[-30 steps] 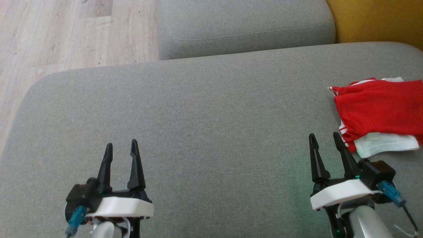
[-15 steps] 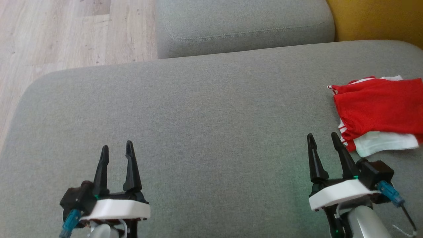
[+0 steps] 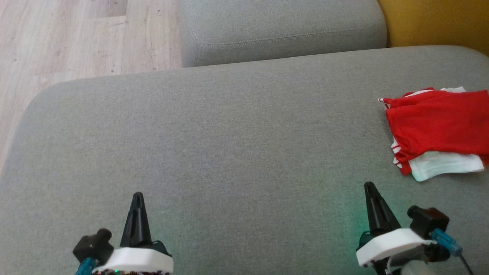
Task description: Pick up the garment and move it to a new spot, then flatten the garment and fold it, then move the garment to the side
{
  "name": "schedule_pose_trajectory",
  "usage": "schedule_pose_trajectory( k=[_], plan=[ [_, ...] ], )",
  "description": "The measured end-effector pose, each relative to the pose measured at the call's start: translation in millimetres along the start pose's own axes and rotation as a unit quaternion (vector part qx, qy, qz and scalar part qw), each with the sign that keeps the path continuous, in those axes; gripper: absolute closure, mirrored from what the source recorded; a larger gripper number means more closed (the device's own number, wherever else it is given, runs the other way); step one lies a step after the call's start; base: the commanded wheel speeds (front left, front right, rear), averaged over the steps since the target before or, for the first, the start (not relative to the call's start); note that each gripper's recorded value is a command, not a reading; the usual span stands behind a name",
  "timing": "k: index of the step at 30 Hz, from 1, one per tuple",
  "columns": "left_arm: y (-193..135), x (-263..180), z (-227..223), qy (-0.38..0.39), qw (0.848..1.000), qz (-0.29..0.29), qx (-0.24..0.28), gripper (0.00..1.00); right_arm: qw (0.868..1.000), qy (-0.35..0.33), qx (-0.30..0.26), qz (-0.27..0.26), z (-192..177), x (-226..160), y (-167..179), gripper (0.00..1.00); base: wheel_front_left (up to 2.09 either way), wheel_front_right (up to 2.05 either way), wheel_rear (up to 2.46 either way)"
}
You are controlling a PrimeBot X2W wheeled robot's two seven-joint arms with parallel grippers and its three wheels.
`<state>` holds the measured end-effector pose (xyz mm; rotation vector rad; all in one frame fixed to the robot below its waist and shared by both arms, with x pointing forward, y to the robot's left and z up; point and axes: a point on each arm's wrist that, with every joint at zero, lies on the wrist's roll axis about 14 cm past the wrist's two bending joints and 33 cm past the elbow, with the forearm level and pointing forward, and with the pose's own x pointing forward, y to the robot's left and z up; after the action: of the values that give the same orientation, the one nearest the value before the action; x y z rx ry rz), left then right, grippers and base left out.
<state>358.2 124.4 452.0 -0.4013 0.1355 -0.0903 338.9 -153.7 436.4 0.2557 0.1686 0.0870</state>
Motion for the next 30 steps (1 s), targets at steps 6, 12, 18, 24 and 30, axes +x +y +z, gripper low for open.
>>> schedule_pose_trajectory(
  k=[6, 12, 18, 24, 30],
  plan=[
    [2.9, 0.3, -0.5, 0.005, 1.000, 0.007, -0.028, 1.00, 0.999, -0.004, 0.033, -0.007, 3.3, 2.1, -2.3, 1.00, 0.00, 0.00, 0.00],
    [7.3, 0.2, -0.1, 0.009, 0.998, 0.016, -0.057, 1.00, 0.998, -0.004, 0.067, -0.017, 4.5, 2.6, -6.9, 1.00, 0.00, 0.00, 0.00],
    [12.6, 0.3, 1.4, 0.010, 0.996, 0.026, -0.082, 1.00, 0.995, -0.005, 0.094, -0.023, 5.3, 3.2, -9.0, 1.00, 0.00, 0.00, 0.00],
    [14.1, 0.5, 2.3, 0.011, 0.993, 0.028, -0.110, 1.00, 0.991, -0.005, 0.127, -0.029, 6.6, 4.0, -11.5, 1.00, 0.00, 0.00, 0.00],
    [18.6, 0.8, 3.4, 0.013, 0.990, 0.036, -0.139, 1.00, 0.986, -0.008, 0.160, -0.037, 8.8, 4.7, -15.2, 1.00, 0.00, 0.00, 0.00]
  ],
)
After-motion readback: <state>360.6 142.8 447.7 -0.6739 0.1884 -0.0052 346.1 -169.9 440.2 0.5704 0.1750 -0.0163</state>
